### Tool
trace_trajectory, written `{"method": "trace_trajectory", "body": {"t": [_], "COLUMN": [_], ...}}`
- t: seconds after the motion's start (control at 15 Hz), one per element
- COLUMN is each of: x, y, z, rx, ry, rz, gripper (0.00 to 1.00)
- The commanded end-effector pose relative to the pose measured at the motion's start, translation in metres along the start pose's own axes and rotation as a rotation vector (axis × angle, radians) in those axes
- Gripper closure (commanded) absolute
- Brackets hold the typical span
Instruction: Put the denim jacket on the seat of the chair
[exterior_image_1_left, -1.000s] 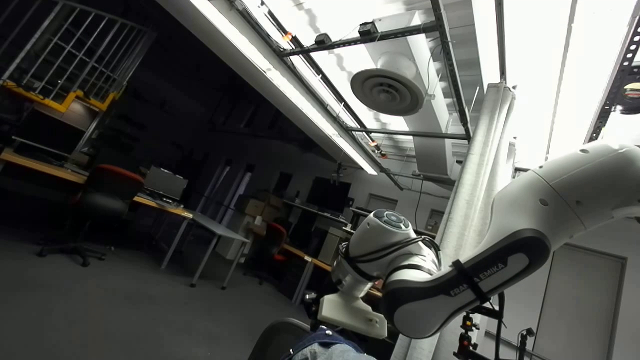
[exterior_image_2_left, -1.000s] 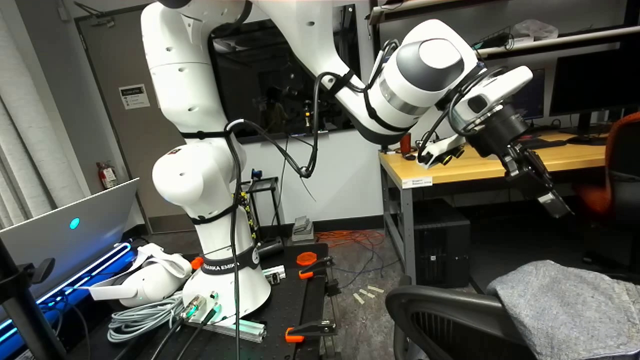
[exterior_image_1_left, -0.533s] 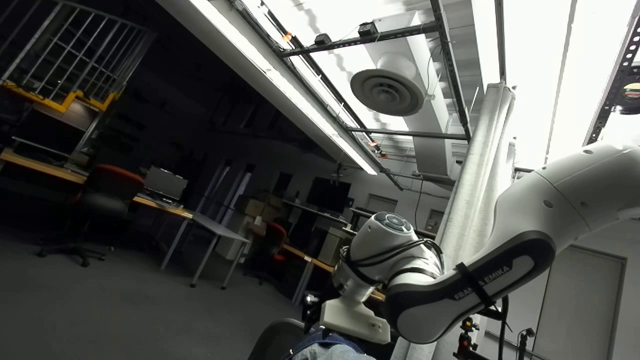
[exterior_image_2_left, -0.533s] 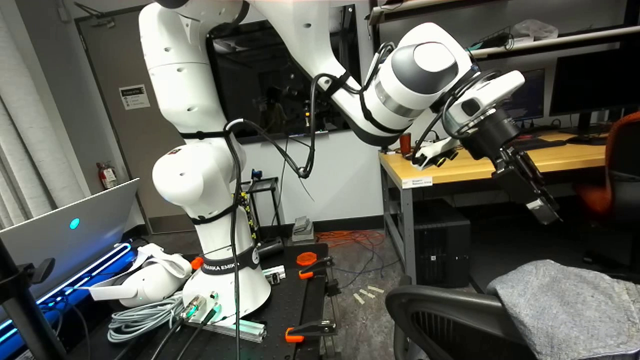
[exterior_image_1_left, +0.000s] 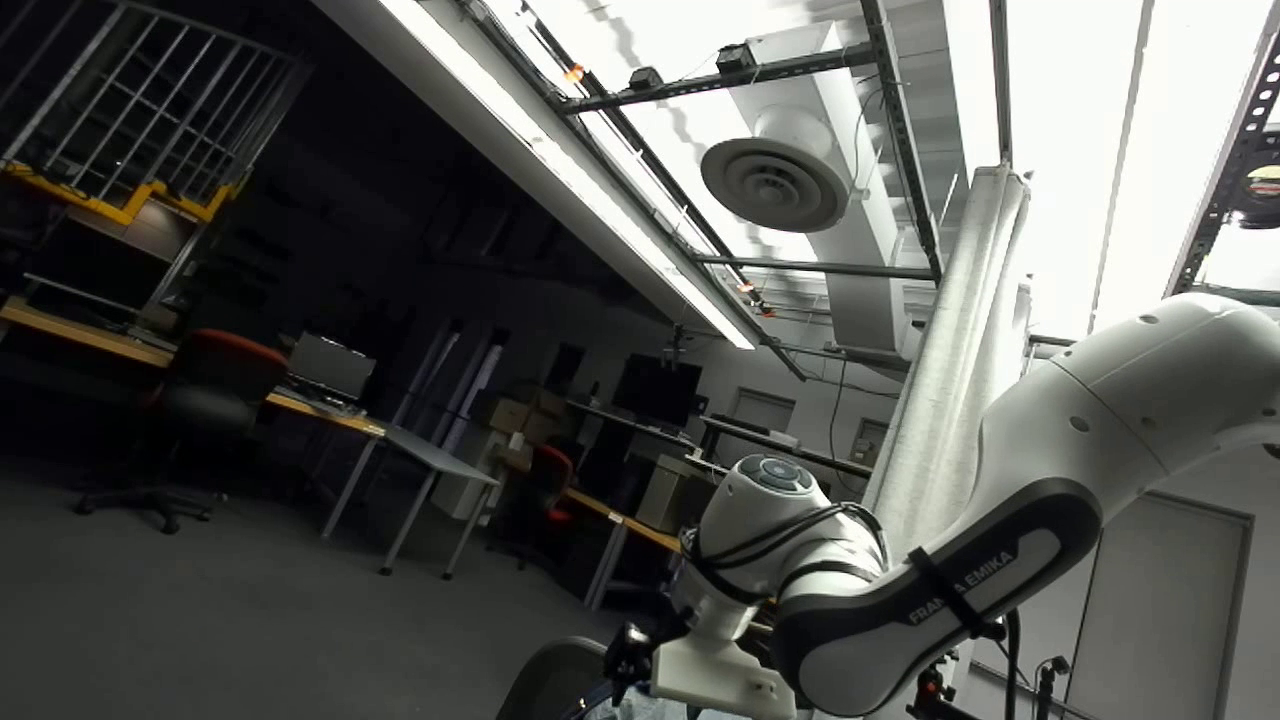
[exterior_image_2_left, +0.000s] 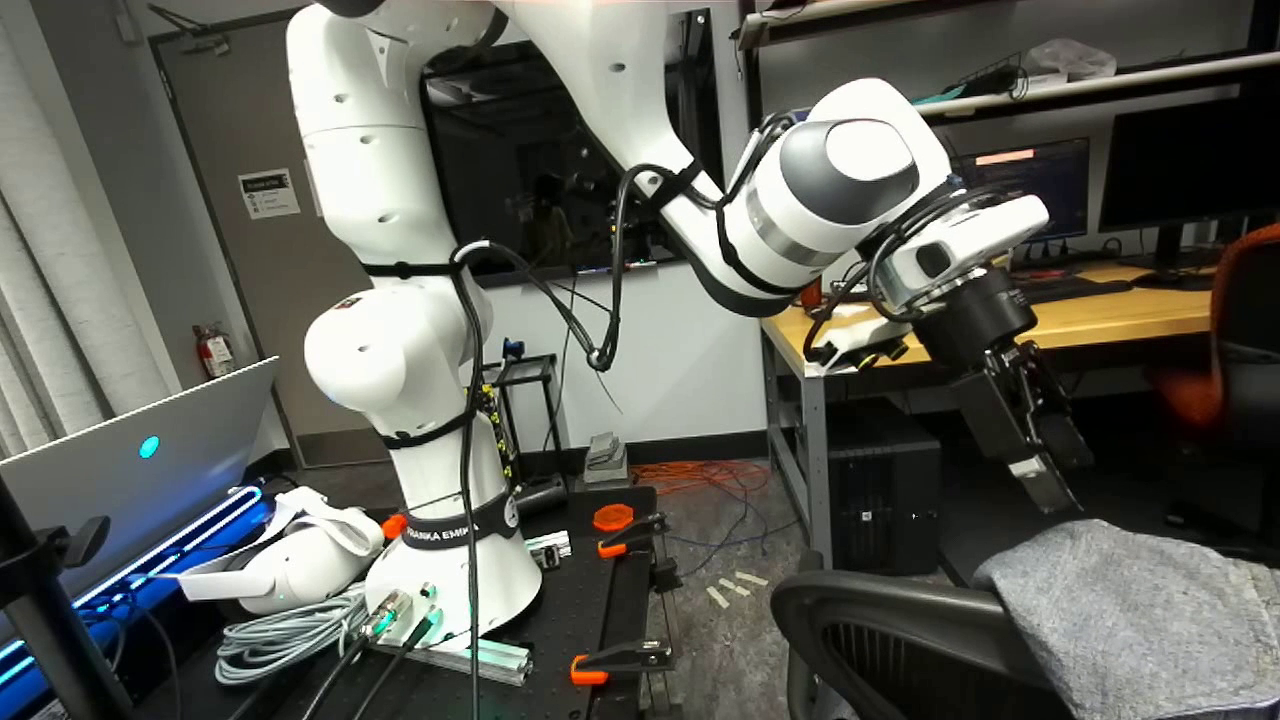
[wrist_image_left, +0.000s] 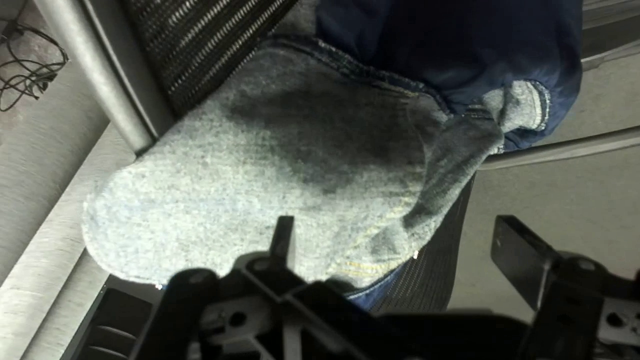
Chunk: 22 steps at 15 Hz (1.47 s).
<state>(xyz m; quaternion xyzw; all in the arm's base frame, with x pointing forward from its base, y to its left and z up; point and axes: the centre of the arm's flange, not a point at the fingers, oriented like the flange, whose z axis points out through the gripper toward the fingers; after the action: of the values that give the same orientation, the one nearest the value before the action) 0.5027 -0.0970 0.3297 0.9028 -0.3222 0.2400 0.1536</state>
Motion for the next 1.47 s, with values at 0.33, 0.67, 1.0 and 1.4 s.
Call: {"method": "trace_trajectory", "body": {"t": [0.33,0.67,1.0,1.4], "x": [-0.008,-0.008,-0.006,-0.013], "y": [0.010,0.012,0.014,-0.011], "z": [0.033,0.040,0.040,0.007], "rx": [-0.079,-0.082,-0.076,0.008], "ry": [-0.049,-0.051,-0.038,0.027], "rz": [-0.025,-0.015,-0.006,-0.015], "gripper": [0.24,0.66,0.99,1.00]}}
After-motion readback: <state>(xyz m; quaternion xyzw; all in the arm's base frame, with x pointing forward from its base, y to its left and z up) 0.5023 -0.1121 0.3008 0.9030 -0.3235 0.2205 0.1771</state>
